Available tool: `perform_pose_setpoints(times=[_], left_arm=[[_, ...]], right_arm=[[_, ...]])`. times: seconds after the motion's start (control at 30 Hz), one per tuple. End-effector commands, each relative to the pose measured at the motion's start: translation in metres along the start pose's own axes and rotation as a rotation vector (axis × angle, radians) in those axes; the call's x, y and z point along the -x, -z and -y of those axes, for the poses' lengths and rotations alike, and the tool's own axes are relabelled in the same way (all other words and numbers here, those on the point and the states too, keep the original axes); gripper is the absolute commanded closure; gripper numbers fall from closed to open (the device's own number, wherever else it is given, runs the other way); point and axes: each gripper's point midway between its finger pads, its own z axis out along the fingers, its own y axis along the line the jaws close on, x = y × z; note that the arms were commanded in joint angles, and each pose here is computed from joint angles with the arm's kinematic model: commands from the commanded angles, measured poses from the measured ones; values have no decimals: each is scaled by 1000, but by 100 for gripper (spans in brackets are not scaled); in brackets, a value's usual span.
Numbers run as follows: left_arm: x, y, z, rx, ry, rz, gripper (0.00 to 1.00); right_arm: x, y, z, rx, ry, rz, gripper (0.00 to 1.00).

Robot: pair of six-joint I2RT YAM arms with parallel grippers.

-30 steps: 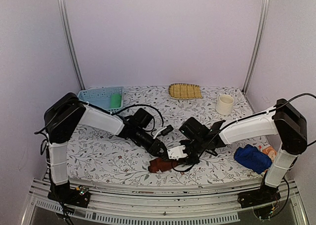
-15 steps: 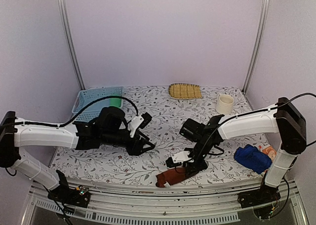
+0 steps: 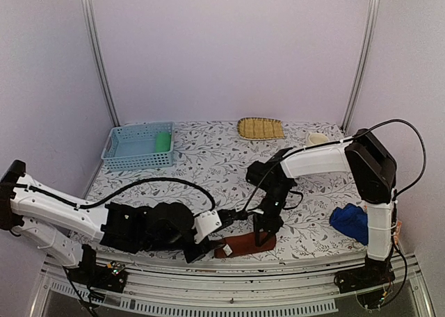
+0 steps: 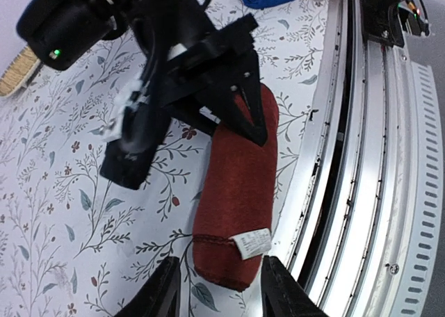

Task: Roll the towels
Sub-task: Roll the towel at the center of the board.

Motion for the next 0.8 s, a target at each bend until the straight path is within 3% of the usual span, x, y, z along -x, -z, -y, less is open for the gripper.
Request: perform_pose_setpoints(times=[0.0,0.27,0.77], left_arm=[[5,-13,14,73,-190,-62,57],[-16,-70,24,138,-420,-267,46],[-34,-105,30,143,-635,-330,44]], right_arm=[[-15,-14,7,123,-114,-34,89],[-12,-19,16,220,-168,-3,88],[-17,-28,27,311,-252,23,87]])
